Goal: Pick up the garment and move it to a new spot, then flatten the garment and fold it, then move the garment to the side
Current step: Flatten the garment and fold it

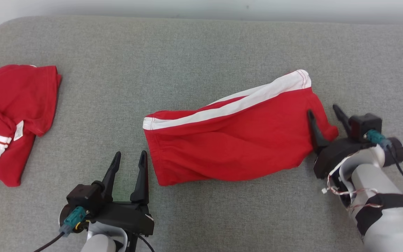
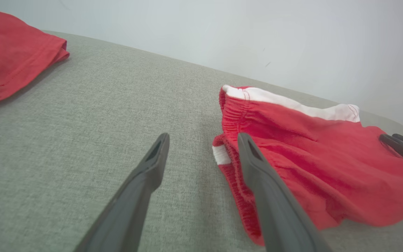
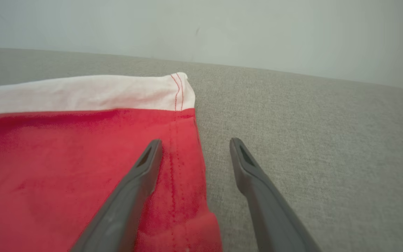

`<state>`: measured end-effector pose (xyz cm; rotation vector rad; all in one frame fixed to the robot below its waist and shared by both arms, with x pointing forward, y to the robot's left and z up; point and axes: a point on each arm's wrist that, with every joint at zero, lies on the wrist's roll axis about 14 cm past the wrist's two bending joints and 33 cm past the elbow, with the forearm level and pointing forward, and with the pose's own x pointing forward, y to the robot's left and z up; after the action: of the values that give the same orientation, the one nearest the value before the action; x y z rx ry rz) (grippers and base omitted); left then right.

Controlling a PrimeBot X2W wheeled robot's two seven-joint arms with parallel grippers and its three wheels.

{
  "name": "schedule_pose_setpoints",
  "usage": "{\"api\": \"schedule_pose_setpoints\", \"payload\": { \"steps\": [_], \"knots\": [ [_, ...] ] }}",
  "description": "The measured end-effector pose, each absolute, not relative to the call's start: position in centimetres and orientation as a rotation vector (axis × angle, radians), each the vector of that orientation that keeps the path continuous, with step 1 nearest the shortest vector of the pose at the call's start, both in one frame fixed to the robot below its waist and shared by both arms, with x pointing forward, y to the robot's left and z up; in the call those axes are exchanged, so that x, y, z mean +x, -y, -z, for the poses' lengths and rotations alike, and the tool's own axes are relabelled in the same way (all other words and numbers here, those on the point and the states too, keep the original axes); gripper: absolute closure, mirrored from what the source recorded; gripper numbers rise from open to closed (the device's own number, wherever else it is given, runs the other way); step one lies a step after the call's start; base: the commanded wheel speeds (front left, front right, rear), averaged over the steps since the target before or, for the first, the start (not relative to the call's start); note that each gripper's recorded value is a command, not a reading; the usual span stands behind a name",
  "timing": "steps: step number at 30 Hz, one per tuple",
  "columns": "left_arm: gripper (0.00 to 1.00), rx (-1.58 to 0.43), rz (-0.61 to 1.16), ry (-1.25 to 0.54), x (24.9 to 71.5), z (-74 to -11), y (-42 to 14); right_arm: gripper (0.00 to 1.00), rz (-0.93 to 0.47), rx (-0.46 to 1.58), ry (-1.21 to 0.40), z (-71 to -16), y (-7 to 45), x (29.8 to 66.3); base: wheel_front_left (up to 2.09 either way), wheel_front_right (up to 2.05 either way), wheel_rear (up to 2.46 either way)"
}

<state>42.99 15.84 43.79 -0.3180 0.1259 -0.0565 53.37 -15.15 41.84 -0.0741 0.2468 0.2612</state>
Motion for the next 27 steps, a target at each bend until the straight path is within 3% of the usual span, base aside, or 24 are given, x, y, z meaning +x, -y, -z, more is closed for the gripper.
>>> {"api": "schedule_pose_setpoints", "payload": {
  "steps": [11, 13, 14, 15, 27],
  "knots": [
    [0.0, -0.303, 0.029, -0.136, 41.7, -43.5, -16.8, 0.0, -0.249, -0.036, -0.352, -39.4, 15.0, 52.0, 0.0, 0.0, 0.0],
    [0.0, -0.299, 0.025, -0.14, 41.3, -43.4, -16.9, 0.6, -0.251, -0.03, -0.365, -39.2, 14.8, 51.8, 0.0, 0.0, 0.0],
    [0.0, -0.298, 0.025, -0.137, 41.2, -43.5, -17.0, 0.83, -0.253, -0.027, -0.369, -39.2, 14.6, 51.6, 0.0, 0.0, 0.0],
    [0.0, -0.298, 0.023, -0.134, 41.1, -43.6, -17.1, 1.0, -0.253, -0.024, -0.372, -39.1, 14.6, 51.5, 0.0, 0.0, 0.0],
    [0.0, -0.299, 0.017, -0.15, 39.1, -43.3, -17.1, 1.0, -0.193, 0.063, -0.357, -40.0, 15.7, 49.3, 0.0, 0.0, 0.0]
  ]
}}
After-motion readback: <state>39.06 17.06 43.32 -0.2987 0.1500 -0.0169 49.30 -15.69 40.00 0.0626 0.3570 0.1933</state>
